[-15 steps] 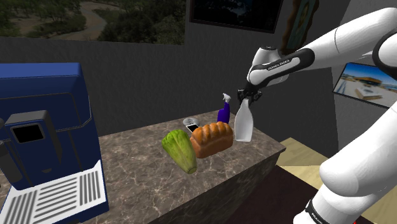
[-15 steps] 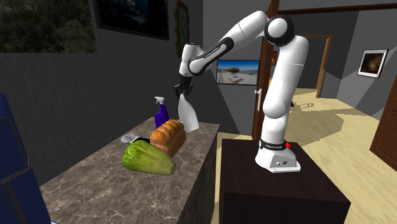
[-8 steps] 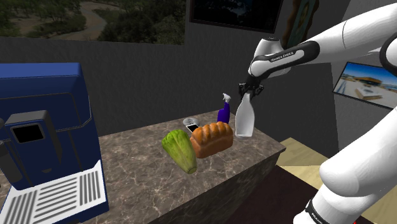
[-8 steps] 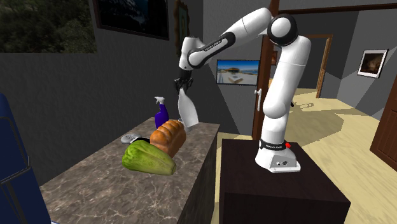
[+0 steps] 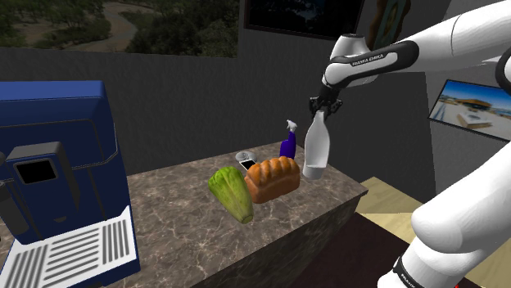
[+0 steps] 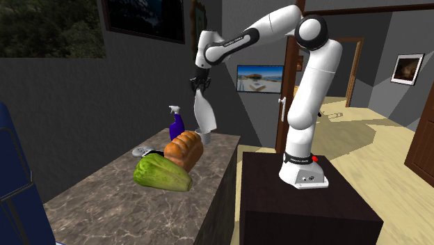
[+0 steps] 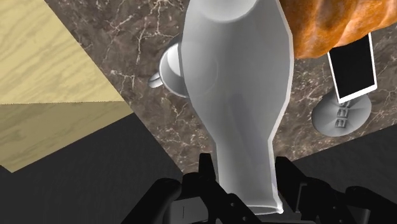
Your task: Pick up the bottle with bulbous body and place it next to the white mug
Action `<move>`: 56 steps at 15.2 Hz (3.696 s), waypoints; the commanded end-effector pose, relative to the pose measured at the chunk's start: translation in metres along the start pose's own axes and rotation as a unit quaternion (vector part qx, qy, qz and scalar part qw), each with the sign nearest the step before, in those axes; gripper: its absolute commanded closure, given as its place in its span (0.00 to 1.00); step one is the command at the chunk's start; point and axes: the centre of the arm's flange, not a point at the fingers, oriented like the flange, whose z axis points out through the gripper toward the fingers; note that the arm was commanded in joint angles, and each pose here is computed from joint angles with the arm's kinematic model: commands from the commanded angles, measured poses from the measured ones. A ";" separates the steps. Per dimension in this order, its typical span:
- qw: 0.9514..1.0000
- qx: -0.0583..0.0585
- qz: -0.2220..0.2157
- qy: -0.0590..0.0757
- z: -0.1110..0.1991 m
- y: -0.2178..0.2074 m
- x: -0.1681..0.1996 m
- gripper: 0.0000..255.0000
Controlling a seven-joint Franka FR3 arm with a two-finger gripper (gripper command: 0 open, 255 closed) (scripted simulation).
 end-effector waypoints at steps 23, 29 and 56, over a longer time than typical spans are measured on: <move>1.000 0.000 0.000 0.000 0.020 0.029 0.201 1.00; 1.000 0.000 0.000 0.000 0.046 0.035 0.229 1.00; 1.000 0.000 0.000 0.000 0.181 0.035 0.181 1.00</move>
